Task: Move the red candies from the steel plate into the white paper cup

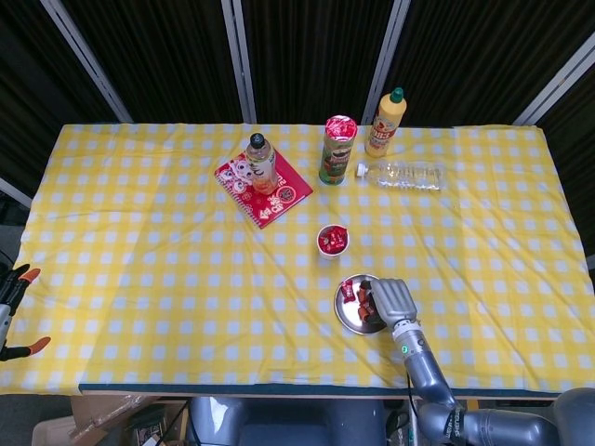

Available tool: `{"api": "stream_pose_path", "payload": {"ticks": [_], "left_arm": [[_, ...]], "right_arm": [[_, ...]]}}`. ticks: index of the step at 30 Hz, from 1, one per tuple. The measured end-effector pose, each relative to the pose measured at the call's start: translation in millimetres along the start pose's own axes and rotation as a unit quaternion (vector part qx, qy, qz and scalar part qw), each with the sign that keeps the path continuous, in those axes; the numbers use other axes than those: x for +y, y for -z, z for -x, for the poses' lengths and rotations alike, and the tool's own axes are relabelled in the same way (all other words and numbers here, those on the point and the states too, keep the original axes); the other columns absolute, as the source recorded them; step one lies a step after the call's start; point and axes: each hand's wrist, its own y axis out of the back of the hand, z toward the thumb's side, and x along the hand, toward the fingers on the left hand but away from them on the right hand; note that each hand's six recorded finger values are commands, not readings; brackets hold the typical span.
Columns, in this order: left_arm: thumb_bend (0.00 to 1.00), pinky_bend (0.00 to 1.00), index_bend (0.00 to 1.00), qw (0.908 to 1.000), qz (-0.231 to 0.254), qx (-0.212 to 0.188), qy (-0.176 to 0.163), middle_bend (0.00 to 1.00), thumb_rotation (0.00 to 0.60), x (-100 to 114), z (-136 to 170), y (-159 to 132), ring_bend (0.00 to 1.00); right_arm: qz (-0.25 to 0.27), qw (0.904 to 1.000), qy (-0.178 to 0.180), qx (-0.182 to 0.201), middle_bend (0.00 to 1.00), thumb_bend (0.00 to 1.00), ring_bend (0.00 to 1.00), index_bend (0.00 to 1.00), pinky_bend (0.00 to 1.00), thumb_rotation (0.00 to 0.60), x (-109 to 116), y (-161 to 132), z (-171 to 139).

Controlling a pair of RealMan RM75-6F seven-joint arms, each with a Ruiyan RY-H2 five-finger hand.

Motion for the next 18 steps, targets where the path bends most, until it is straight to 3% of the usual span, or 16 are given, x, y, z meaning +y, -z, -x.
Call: {"api": "stream_pose_path", "payload": {"ticks": [18], "left_arm": [[0.02, 0.0, 0.0, 1.0, 0.0, -0.001, -0.002, 0.0, 0.6, 0.6, 0.8, -0.2, 0.0]], "right_arm": [[-0.005, 0.9999, 0.008, -0.003, 0.82, 0.41, 0.85, 0.57, 0.97, 0.6, 7.6, 6.0, -3.2]]}}
